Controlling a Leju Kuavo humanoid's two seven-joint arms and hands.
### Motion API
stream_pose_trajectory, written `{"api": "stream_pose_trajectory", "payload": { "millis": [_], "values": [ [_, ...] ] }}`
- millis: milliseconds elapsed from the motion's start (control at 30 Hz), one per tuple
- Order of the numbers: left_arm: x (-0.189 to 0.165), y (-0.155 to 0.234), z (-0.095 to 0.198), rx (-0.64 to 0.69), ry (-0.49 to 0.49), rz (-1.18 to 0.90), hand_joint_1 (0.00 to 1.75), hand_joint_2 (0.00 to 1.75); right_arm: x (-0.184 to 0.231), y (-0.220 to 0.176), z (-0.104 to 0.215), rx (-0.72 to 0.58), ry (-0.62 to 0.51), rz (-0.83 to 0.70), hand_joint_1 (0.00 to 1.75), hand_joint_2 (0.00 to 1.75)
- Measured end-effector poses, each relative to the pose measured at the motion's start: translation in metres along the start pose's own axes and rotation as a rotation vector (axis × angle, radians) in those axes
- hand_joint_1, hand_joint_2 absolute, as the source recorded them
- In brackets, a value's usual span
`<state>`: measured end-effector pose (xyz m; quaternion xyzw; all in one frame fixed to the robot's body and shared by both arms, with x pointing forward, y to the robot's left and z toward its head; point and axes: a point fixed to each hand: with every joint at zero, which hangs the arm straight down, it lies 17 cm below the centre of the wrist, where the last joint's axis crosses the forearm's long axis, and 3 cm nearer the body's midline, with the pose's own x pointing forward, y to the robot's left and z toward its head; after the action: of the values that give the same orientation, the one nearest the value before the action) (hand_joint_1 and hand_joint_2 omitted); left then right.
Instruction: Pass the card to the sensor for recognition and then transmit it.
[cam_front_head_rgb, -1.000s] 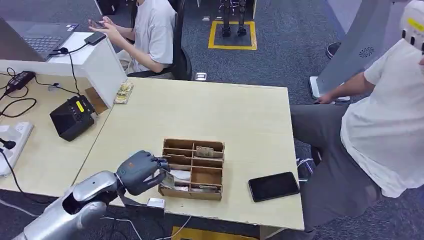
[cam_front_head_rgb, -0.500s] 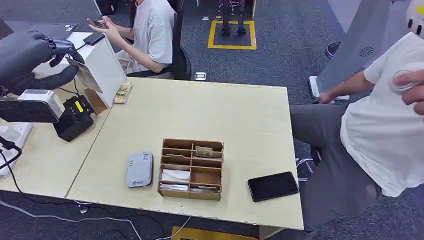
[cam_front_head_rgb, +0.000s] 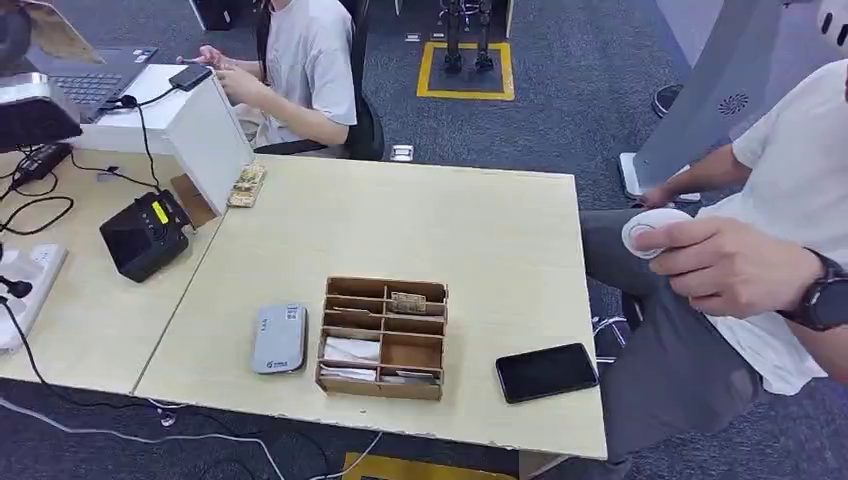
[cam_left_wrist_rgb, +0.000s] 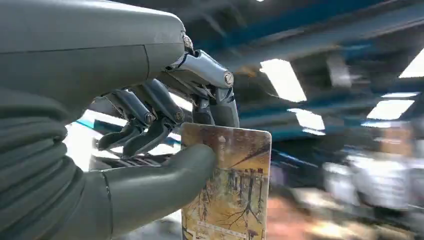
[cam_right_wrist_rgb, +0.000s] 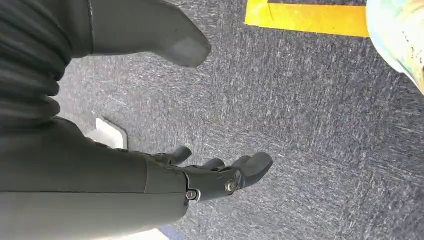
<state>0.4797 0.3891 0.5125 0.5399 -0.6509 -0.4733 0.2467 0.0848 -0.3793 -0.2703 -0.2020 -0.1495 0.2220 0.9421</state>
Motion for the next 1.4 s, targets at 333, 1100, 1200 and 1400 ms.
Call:
{"api": "stream_pose_trajectory", "payload": {
  "millis": [333, 1100, 1200, 1400],
  "values": [
    [-0.026, -0.145, 0.029, -0.049, 0.247, -0.124, 1.75, 1.75, 0.000, 0.001, 0.000, 0.007, -0.006, 0.045, 0.00, 1.75],
    [-0.012, -0.196, 0.043, -0.122, 0.295, -0.033, 1.75, 1.75, 0.000, 0.002, 0.000, 0.007, -0.004, 0.044, 0.00, 1.75],
    [-0.011, -0.197, 0.043, -0.124, 0.292, -0.030, 0.00, 1.75, 0.000, 0.002, 0.000, 0.007, -0.004, 0.045, 0.00, 1.75],
    [-0.013, -0.186, 0.053, -0.023, 0.300, -0.034, 0.00, 1.75, 0.000, 0.002, 0.000, 0.008, -0.004, 0.050, 0.00, 1.75]
  ]
}}
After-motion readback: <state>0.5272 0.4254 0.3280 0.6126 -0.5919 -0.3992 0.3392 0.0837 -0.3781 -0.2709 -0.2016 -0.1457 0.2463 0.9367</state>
